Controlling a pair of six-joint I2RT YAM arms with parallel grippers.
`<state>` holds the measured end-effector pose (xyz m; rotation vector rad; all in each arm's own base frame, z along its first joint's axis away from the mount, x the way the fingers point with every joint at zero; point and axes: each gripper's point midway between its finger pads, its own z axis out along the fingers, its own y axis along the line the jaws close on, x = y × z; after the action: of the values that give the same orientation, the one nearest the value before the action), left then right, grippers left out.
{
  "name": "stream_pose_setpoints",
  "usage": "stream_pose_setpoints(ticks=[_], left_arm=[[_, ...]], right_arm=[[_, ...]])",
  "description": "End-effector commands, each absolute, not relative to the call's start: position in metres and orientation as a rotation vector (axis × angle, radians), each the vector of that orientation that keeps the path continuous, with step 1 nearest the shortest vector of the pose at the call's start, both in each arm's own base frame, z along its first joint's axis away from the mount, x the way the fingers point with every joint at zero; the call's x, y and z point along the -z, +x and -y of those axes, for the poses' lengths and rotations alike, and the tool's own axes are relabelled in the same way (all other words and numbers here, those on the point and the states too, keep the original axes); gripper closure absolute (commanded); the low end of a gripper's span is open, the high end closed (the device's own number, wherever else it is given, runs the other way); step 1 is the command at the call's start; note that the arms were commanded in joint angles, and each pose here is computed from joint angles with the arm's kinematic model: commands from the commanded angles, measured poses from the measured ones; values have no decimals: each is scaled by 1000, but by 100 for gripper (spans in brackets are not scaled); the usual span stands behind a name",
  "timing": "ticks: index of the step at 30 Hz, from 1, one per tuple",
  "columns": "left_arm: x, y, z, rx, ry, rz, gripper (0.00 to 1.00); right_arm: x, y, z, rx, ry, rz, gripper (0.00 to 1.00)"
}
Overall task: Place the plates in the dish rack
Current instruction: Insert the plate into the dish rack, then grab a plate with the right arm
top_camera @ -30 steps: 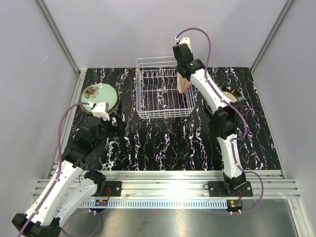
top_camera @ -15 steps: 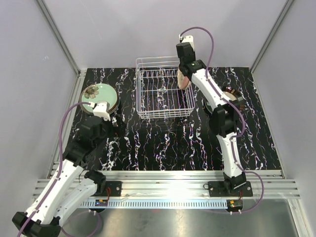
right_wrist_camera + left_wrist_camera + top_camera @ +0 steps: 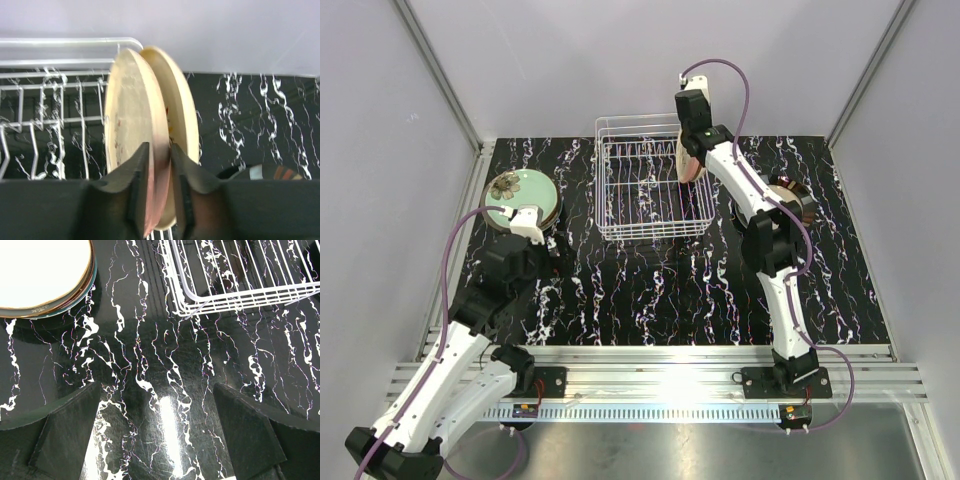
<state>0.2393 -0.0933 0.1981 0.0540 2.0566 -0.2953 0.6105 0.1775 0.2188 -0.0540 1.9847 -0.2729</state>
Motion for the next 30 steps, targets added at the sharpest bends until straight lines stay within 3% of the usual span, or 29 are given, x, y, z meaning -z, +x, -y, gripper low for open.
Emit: stream_pose_setpoints(ticks=[1,6,20,25,28,29,30], left_arm=[[-226,246,95,304,54,-1978,1],[-227,246,95,302,54,-1976,1],[-229,247,90,282,34,-1959,1],[-233,248,85,262,10,-1942,1],[-232,248,82,249,2,-1943,1],[-232,248,82,247,1,-1943,1],[-233,248,82,248,0,-1940,1]], right_arm=[[-283,626,-191,145,22,-1795,68],[-291,626,-192,140,11,-1784,55],[-345,588,-181,58,37,-1771,43],[-362,553,-141,-134,224,-1784,37],[-349,531,-98,-271,375,-1805,37],[-315,523,-83,-268,418,-1867,38],[-329,513,-61,-292,460,-1818,38]])
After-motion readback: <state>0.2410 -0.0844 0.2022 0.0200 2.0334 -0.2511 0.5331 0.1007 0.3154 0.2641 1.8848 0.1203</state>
